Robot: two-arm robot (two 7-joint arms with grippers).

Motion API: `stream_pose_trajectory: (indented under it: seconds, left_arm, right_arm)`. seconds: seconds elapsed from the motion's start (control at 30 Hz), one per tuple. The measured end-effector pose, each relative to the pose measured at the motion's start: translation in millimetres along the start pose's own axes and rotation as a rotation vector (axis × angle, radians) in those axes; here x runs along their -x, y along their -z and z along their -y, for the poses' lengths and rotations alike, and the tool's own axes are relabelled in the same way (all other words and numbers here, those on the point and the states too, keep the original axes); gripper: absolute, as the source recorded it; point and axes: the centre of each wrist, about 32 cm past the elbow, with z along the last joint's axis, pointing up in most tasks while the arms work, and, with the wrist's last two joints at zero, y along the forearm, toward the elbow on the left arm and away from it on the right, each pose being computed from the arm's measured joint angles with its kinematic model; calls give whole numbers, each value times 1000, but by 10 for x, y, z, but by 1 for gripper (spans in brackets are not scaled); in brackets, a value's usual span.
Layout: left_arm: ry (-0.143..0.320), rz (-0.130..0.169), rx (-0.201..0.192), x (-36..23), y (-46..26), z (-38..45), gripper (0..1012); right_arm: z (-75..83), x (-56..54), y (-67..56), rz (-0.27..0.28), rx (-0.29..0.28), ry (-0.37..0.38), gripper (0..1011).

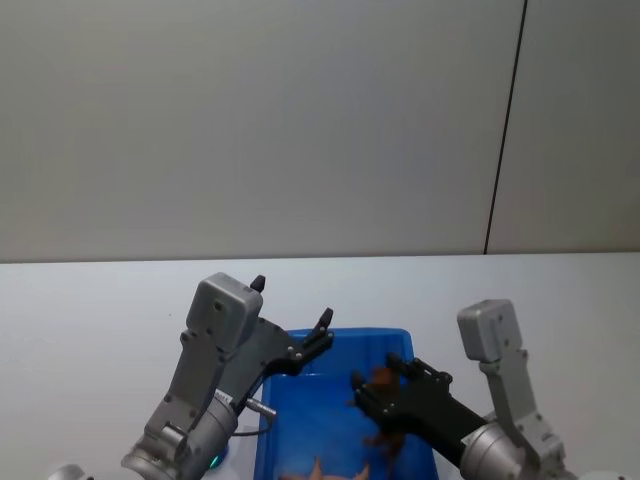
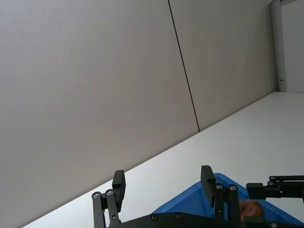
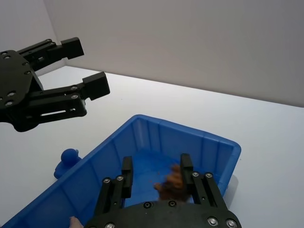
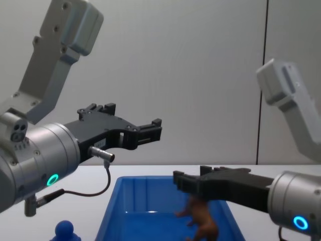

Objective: Pick up the two dolls from the table and place them into the box.

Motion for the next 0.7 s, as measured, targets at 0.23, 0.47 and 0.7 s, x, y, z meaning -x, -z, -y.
stream_pose_trajectory:
  seconds: [0.23, 0.47, 0.7]
  left_arm:
    - [0, 0, 0, 0, 0, 0, 1001]
    - [0, 0, 0, 0, 0, 0, 1001]
    - [0, 0, 0, 0, 0, 0, 1001]
  right_arm:
    - [-40, 10, 14, 13, 5, 25, 781]
    - [25, 20, 16, 37, -19, 79, 950]
    - [193, 13, 18, 64, -52, 171, 1001]
